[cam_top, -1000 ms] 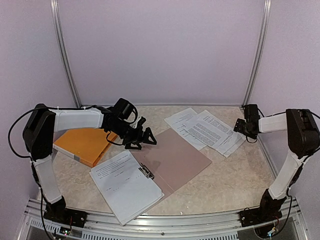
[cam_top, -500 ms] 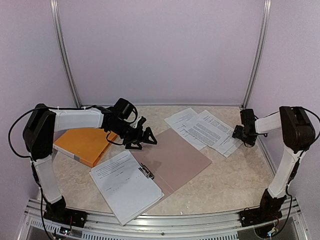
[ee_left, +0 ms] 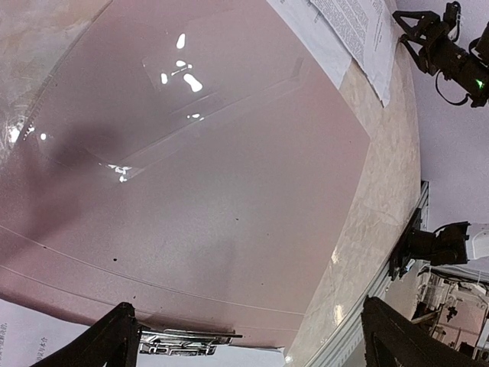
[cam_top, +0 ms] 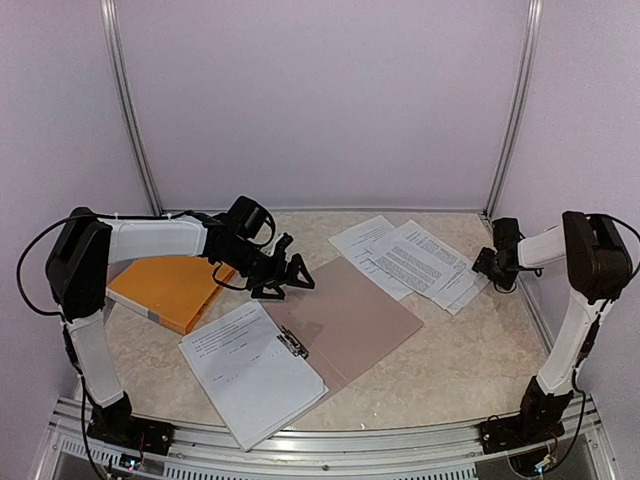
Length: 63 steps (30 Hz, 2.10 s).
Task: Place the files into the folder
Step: Pick up the file from the corner of the board.
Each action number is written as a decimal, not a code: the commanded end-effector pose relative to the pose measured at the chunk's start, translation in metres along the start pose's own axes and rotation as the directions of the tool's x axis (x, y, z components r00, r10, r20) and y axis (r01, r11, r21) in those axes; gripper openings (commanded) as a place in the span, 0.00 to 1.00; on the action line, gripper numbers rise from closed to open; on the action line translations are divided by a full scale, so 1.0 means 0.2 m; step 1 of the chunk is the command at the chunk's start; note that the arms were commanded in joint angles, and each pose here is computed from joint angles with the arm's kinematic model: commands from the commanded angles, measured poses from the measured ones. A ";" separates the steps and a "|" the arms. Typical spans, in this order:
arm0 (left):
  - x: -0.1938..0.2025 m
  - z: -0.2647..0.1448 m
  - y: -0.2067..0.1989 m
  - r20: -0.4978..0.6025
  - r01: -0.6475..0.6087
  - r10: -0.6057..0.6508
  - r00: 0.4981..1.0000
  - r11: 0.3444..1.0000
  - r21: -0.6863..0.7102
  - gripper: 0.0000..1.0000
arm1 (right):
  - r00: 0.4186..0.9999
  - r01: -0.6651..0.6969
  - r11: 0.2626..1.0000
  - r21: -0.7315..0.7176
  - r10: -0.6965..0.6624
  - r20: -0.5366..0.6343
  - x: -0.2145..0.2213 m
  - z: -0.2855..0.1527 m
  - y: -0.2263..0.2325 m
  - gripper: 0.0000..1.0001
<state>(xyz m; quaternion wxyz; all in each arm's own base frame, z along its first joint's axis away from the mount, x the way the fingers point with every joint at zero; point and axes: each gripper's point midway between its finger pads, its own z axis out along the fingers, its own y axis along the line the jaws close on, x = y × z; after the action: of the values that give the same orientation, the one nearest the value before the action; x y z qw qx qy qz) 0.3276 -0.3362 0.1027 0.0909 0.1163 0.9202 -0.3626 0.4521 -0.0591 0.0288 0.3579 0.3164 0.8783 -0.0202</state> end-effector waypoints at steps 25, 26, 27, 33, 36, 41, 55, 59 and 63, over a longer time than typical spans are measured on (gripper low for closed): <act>-0.02 -0.04 -0.03 0.019 -0.007 0.007 1.000 1.000 0.019 0.98 | 0.971 0.111 0.993 -0.030 -0.115 -0.209 0.31 0.00 0.08 0.67; -0.02 -0.04 -0.03 0.018 -0.007 0.007 1.000 1.000 0.020 0.98 | 0.968 0.120 0.992 -0.028 -0.123 -0.218 0.31 0.00 0.08 0.65; -0.02 -0.04 -0.03 0.019 -0.008 0.007 1.000 1.000 0.019 0.98 | 0.965 0.128 0.991 -0.026 -0.131 -0.228 0.32 0.00 0.08 0.63; -0.01 -0.04 -0.03 0.021 -0.009 0.008 1.000 1.000 0.020 0.98 | 0.959 0.151 0.988 -0.029 -0.153 -0.238 0.33 0.01 0.07 0.49; 0.00 -0.04 -0.02 0.021 -0.009 0.008 1.000 1.000 0.017 0.98 | 0.958 0.148 0.988 -0.047 -0.155 -0.243 0.34 0.02 0.09 0.40; 0.00 -0.04 -0.01 0.023 -0.008 0.008 1.000 1.000 0.011 0.98 | 0.961 0.140 0.988 -0.058 -0.150 -0.234 0.33 0.03 0.11 0.31; 0.01 -0.03 0.00 0.012 0.000 0.000 1.000 1.000 0.003 0.98 | 0.988 0.098 0.989 -0.110 -0.110 -0.110 0.16 -0.09 0.18 0.00; 0.01 -0.03 0.00 0.010 0.001 -0.001 1.000 1.000 0.001 0.98 | 0.990 0.097 0.982 -0.161 -0.112 -0.091 0.12 -0.14 0.22 0.00; 0.00 -0.02 0.00 0.011 -0.001 0.001 1.000 1.000 0.002 0.98 | 0.989 0.127 0.970 -0.208 -0.140 -0.050 0.07 -0.21 0.28 0.06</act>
<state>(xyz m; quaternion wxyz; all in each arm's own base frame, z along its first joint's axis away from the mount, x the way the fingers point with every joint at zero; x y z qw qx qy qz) 0.3259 -0.3353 0.1024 0.0910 0.1165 0.9198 -0.3635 0.4490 -0.0091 0.0368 0.3338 0.2481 0.9086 0.0377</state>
